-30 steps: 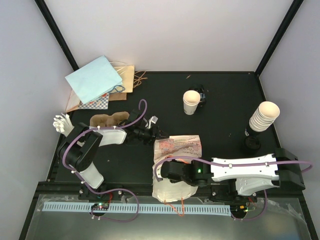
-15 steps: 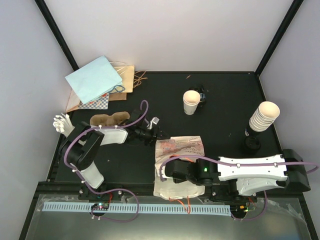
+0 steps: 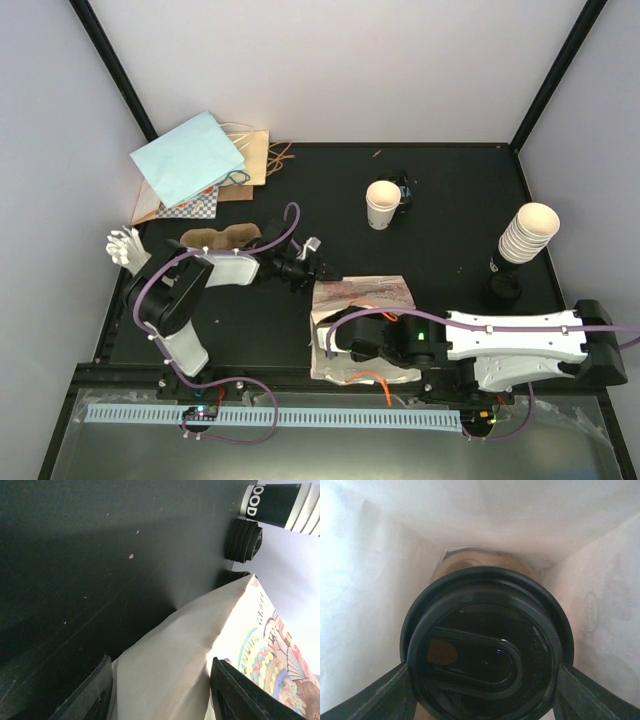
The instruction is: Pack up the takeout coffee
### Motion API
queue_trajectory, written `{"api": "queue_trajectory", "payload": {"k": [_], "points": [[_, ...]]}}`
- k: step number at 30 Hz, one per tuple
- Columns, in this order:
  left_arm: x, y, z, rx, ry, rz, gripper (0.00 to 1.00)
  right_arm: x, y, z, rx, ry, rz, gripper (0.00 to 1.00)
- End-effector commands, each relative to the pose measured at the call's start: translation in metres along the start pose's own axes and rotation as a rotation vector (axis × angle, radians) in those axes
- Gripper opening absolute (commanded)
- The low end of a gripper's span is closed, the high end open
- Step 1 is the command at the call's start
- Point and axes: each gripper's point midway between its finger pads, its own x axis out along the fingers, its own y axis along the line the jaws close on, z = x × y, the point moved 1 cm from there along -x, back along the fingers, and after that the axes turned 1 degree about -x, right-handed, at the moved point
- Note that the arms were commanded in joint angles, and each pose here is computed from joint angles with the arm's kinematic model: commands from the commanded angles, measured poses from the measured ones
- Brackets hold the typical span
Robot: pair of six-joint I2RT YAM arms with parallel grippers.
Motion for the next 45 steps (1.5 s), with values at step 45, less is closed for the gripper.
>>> {"api": "queue_trajectory", "payload": {"k": [45], "points": [[-0.025,-0.018,0.003,0.063,-0.053,0.053,0.61,0.023,0.032,-0.008,0.075,0.052,0.279,0.47]]}}
